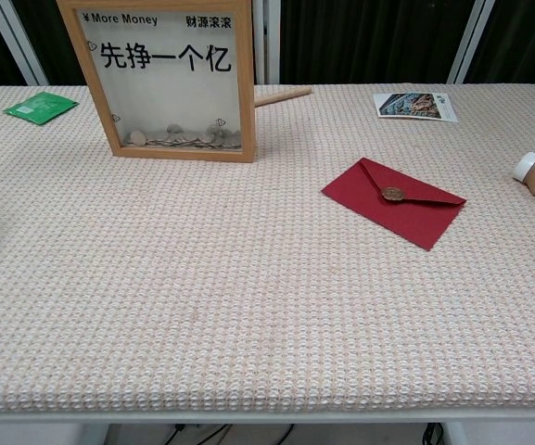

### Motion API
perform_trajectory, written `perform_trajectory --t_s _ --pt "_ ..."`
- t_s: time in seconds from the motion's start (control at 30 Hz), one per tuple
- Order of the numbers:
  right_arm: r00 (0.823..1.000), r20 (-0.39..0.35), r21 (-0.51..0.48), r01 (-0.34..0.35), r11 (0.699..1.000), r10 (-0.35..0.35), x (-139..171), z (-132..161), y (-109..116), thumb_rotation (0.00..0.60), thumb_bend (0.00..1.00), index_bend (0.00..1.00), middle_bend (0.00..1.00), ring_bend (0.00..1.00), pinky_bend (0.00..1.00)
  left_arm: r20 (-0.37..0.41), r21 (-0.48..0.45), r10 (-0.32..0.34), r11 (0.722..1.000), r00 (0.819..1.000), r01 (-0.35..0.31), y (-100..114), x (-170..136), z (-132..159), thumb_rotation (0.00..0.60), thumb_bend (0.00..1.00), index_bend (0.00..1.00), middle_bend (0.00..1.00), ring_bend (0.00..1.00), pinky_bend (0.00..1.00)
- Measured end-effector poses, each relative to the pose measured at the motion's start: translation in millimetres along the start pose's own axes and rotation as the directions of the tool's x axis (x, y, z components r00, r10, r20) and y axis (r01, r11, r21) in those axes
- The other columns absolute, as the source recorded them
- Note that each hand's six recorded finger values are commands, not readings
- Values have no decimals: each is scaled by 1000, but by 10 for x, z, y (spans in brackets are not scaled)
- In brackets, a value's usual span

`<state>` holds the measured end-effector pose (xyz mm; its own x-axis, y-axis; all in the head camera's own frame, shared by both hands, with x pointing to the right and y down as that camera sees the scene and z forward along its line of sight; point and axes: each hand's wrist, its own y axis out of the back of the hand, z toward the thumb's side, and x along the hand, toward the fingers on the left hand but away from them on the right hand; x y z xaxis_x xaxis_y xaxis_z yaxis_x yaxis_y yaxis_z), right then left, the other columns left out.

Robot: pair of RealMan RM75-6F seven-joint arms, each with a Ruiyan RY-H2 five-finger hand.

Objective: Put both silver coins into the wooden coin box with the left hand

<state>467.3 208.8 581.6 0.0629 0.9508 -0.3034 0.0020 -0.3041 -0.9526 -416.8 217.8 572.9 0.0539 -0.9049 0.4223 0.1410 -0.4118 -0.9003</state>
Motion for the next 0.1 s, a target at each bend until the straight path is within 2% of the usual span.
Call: perform_trajectory --t_s 0.1 --pt "1000 -1 -5 -21 1000 21 -33 63 -30 600 305 0 0 0 0 9 -3 22 1000 1000 -22 -12 26 22 600 263 162 119 16 141"
